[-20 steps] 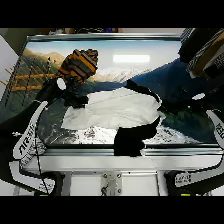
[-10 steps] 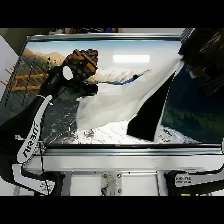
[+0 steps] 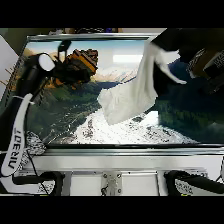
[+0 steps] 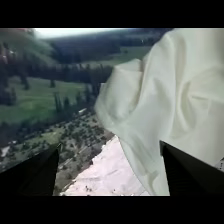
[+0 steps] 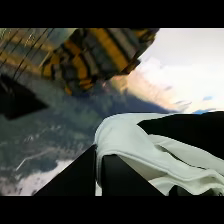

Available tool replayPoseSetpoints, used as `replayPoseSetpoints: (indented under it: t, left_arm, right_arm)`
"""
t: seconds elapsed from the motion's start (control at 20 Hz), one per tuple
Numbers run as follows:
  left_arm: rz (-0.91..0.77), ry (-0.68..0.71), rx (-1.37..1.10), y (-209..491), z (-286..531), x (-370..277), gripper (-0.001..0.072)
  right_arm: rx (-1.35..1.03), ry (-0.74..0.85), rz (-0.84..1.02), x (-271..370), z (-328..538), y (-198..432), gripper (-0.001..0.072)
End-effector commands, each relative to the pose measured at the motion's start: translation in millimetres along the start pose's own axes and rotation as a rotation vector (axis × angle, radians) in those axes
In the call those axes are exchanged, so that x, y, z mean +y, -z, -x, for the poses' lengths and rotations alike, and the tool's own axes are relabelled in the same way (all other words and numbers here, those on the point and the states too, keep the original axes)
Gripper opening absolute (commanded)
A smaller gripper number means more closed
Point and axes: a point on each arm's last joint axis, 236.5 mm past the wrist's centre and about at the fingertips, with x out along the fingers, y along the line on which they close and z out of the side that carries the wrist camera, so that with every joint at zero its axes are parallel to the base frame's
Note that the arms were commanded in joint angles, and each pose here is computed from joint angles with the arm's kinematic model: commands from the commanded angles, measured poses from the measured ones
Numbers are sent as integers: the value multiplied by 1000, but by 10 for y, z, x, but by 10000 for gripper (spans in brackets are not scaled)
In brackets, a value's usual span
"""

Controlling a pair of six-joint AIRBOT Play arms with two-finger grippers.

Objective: Fold the clothes and pants, and hang the long-sleeved shirts on hangers.

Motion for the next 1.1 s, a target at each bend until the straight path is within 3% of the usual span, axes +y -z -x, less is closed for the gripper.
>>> replayPoseSetpoints:
  t: [0.0, 0.1, 0.15, 0.2, 0.25, 0.3, 0.5, 0.55, 0.75, 0.9, 1.05]
  left_arm:
    - [90, -52, -65, 27, 485, 414, 676]
    - [144, -84, -63, 232, 629, 648, 676]
    - [172, -99, -61, 348, 683, 754, 676]
    - [197, -112, -56, 458, 724, 849, 676]
    - [215, -122, -55, 544, 756, 917, 676]
    - [226, -129, -56, 627, 787, 953, 676]
    - [121, -94, -33, 817, 730, 797, 676]
    - [46, -71, -10, 869, 658, 658, 675]
    - [-231, 48, 120, 1222, 179, -217, 676]
    - [-531, 32, 151, 1505, -348, -808, 675]
    - [-669, 0, 153, 1699, -826, -1119, 675]
  right_arm:
    - [251, -69, 94, 825, -514, 970, 13]
    - [358, -137, 137, 1244, -829, 1534, 16]
    - [392, -169, 155, 1421, -948, 1761, 52]
    - [425, -189, 173, 1540, -1012, 1921, 240]
    - [446, -198, 188, 1605, -1038, 2003, 506]
    - [447, -199, 192, 1617, -1032, 2008, 562]
    - [381, -15, 195, 1004, -651, 1656, 529]
    - [367, 66, 182, 747, -456, 1558, 491]
    - [282, 346, 42, -125, 369, 1273, 492]
    - [193, 457, -54, -470, 866, 1137, 491]
    - [174, 499, -113, -552, 1089, 1158, 491]
